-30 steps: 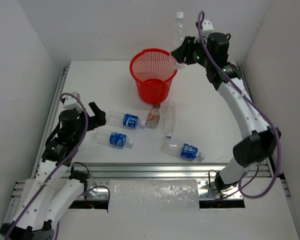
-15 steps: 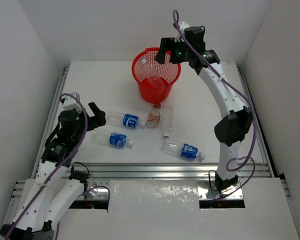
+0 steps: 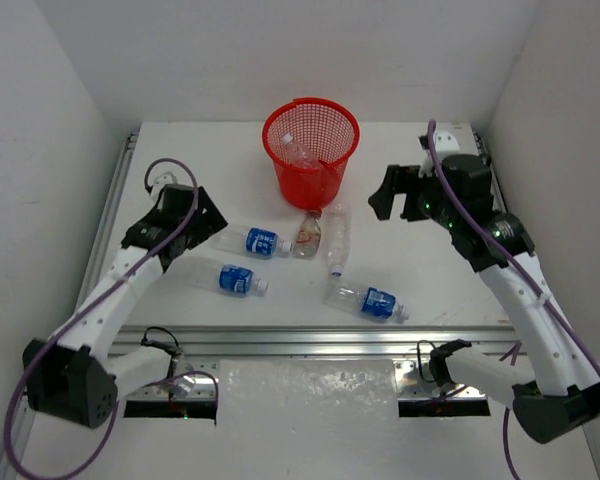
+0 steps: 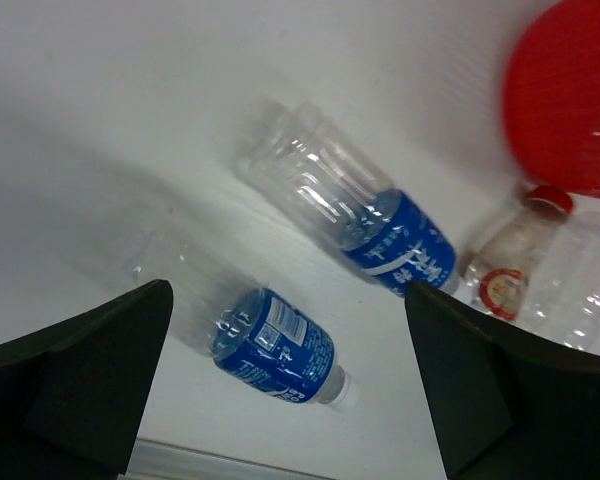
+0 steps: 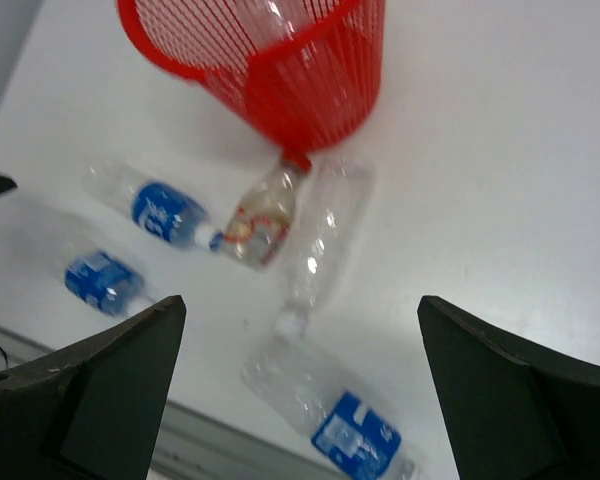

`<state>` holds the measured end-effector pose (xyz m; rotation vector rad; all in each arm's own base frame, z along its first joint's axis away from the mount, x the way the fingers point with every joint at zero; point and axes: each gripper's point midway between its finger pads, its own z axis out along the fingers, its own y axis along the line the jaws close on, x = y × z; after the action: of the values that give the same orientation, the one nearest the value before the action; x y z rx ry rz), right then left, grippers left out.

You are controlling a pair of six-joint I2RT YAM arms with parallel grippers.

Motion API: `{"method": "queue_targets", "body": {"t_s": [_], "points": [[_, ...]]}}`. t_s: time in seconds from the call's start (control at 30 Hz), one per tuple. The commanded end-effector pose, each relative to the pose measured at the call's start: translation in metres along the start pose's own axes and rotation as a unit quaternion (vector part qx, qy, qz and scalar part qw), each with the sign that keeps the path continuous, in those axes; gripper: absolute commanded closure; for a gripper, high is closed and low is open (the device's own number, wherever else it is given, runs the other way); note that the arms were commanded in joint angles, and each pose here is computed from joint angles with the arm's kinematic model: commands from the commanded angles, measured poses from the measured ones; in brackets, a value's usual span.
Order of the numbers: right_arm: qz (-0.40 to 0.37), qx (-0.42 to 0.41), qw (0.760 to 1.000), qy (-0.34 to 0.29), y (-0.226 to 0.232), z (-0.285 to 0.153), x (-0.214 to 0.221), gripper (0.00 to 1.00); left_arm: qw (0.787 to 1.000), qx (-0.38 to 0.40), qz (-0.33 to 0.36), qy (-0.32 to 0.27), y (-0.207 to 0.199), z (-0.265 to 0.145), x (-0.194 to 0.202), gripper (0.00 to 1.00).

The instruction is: Put the plastic bottles in the bin

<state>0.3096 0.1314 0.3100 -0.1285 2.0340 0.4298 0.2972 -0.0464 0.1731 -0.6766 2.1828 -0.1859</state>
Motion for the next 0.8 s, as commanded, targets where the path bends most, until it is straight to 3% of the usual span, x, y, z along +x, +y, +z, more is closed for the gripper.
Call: {"method": "queue_targets", "body": {"t_s": [0.0, 0.13, 0.3, 0.47, 0.77], "points": [[0.017, 0.019, 0.999, 0.024, -0.014, -0.005, 0.043, 0.01, 0.992, -0.084, -0.086, 0.034, 0.009, 0.01, 0.008, 0.0], [0.011, 0.037, 0.998, 0.046, -0.026, -0.011, 0.072, 0.01, 0.978, -0.16, -0.125, 0.044, 0.036, 0.014, 0.028, 0.0], [0.003, 0.028, 0.998, 0.055, -0.026, -0.007, 0.085, 0.01, 0.978, -0.152, -0.136, 0.041, 0.048, 0.024, 0.049, 0.01], [0.01, -0.012, 0.998, 0.06, -0.013, -0.005, 0.089, 0.01, 0.974, -0.163, -0.129, 0.086, 0.057, 0.045, 0.085, 0.05], [0.02, -0.068, 0.996, 0.054, 0.005, -0.006, 0.097, 0.01, 0.973, -0.168, -0.14, 0.071, 0.068, 0.059, 0.097, 0.22]]}}
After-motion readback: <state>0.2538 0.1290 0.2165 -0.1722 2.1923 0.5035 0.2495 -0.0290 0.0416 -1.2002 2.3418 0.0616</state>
